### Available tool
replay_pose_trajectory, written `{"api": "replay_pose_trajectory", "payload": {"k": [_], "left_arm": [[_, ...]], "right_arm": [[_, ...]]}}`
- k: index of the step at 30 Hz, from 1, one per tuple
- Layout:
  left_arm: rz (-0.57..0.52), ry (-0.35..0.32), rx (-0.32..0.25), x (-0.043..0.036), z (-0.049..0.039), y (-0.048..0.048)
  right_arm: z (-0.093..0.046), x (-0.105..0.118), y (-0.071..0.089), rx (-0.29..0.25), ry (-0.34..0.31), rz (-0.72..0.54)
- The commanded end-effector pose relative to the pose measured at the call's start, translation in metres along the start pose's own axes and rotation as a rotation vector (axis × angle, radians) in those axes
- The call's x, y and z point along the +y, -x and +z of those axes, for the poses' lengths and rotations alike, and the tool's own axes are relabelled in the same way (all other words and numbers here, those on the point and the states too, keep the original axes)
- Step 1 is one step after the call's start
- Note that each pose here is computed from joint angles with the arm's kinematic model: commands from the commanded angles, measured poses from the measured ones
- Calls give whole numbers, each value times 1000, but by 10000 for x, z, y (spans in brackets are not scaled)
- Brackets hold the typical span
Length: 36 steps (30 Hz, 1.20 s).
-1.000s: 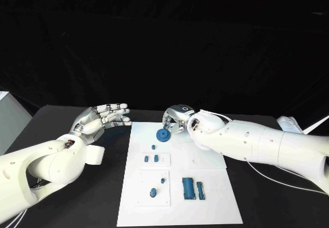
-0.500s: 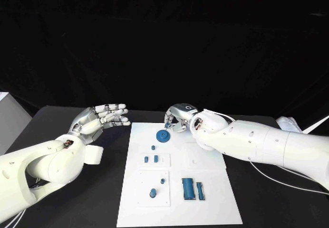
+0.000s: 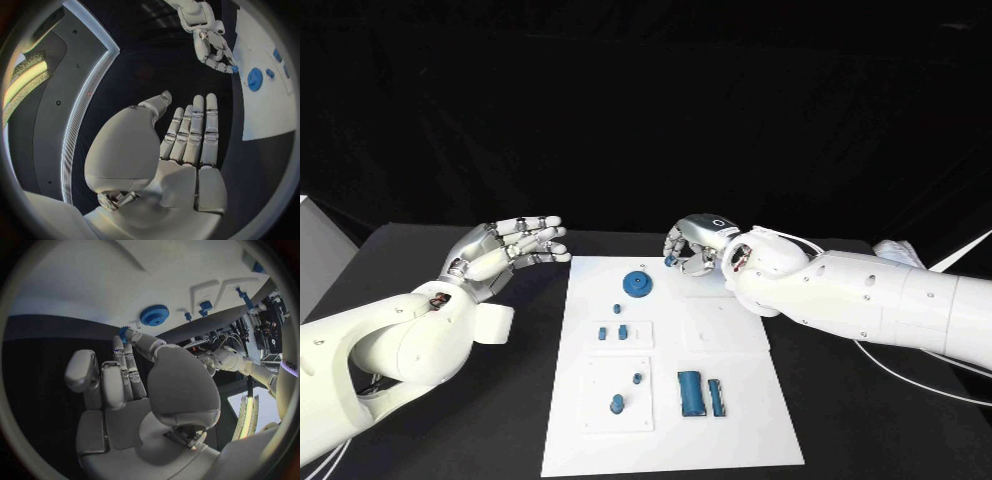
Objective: Assemble the parts on the task board
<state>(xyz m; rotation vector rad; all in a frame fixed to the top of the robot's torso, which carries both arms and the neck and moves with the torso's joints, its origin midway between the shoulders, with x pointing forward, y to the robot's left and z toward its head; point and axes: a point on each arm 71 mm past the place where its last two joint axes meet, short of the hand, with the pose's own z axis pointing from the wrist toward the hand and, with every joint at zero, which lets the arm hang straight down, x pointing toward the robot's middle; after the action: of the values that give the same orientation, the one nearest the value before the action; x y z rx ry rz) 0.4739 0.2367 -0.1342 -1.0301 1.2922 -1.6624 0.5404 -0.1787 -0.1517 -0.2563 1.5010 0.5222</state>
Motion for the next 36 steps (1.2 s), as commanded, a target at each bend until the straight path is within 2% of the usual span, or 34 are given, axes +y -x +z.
{"api": "replay_pose_trajectory", "payload": {"k": [1,7,16,28,36], "left_arm": [[-7,-9,18,-15,3,-20],[-6,-9,18,-12,7,-14],[-5,-8,15,-7,14,-7],[-4,-9,13,-4,19,-15],[-1,-9,8,-7,15,-6]], "right_arm": [[-72,-36,-32,55,-32,-22],[-203,-88,-75,101,-51,-47],[-300,-113,-163,165,-64,-78],[-256,-15,-252,171,-54,-94],[-223,4,-248,132,-75,-111]]}}
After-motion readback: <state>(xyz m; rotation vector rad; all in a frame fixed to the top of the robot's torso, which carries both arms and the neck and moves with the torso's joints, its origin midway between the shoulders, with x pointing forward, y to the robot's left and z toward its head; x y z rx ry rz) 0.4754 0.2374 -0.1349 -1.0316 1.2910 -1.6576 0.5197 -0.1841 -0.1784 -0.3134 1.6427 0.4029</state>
